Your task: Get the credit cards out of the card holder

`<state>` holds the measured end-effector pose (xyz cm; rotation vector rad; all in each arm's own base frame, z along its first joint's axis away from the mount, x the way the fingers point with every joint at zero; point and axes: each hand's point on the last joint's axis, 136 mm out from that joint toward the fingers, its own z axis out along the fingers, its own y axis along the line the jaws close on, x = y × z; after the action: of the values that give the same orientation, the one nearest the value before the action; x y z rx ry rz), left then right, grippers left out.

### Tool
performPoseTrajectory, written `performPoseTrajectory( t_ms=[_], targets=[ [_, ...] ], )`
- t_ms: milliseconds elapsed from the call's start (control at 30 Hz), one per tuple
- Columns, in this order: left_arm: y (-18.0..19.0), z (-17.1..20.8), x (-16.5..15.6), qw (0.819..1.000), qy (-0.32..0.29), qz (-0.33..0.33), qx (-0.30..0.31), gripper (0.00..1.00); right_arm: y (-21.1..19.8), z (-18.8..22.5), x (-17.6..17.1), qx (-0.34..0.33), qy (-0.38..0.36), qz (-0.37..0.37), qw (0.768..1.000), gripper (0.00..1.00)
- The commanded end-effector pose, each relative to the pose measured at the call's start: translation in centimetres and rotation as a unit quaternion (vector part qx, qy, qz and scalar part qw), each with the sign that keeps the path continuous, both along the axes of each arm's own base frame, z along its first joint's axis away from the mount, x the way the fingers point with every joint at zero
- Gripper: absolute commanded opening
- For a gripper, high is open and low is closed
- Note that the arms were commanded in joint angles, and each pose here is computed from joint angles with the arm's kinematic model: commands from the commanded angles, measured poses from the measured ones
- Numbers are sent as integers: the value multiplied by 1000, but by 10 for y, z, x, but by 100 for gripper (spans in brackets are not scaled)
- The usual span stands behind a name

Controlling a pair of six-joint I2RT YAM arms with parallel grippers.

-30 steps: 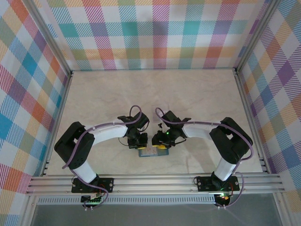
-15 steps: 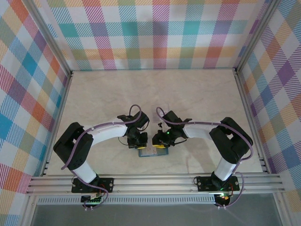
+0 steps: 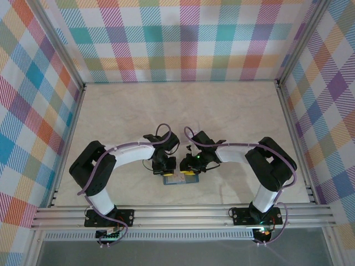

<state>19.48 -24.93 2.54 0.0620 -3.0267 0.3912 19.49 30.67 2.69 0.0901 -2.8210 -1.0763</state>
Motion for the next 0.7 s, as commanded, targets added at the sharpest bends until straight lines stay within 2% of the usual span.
performPoseTrajectory(
  t_ms=[0,300,667],
  targets=[
    [22,-25,-17,997,27,-20,69,7,-3,-8,-4,-6,11,10,1000,32],
    [23,-28,-19,996,32,-25,80,7,12,12,0,58,-8,18,998,28],
    [24,-27,-19,996,31,-27,82,6,13,13,-1,71,-19,18,997,15]
  ],
)
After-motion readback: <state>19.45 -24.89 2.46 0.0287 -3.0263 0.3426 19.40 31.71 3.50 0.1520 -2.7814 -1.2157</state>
